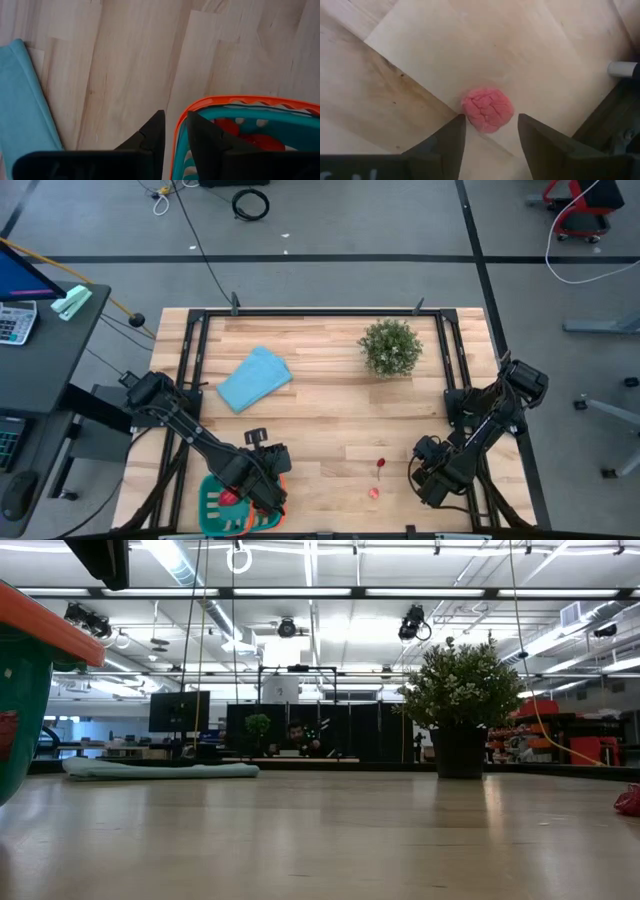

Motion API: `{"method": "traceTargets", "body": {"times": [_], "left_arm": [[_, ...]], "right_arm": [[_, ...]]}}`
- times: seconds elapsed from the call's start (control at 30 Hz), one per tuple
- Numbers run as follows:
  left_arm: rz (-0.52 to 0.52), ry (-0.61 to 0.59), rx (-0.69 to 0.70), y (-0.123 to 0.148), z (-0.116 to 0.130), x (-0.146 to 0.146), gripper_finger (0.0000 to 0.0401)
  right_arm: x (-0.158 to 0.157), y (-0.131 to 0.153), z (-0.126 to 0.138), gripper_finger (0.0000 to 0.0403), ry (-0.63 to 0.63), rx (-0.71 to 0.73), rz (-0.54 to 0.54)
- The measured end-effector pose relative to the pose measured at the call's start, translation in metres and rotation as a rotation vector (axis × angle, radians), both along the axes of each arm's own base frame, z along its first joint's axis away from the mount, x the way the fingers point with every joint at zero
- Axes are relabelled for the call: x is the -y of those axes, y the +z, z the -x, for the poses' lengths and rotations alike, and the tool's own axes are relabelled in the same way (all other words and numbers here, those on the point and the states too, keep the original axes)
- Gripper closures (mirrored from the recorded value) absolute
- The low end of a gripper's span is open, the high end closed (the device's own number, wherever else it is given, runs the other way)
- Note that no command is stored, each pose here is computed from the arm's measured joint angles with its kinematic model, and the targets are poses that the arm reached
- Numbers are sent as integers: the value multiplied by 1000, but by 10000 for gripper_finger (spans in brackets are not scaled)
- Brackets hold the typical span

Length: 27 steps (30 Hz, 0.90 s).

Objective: Pick and placing Produce into tupperware
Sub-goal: Put the pink peach into the blue basket

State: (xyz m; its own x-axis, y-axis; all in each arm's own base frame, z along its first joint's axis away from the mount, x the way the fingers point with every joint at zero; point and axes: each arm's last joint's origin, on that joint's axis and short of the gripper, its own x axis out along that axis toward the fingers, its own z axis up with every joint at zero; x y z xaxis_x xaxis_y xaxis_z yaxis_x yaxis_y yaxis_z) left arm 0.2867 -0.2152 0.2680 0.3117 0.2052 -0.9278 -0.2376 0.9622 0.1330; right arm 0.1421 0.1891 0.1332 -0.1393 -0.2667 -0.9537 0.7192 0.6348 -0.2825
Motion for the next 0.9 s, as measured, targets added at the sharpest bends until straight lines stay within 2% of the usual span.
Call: {"method": "traceTargets", "body": {"times": [0.13,0.27,0.67,0.77,0.9], "left_arm": [[0,1,0,0,0,0,316],[4,12,3,0,0,0,316],[8,24,6,0,0,0,336],[23,68,16,0,0,0,341],[34,85,33,5,2,-2,353]], "right_arm": [[1,-1,0,213,18,14,13],[0,-1,-1,231,29,22,13],[-5,-1,-6,362,50,78,-12],[-13,9,-16,374,51,190,-7],[-26,32,-33,366,83,386,31]]}}
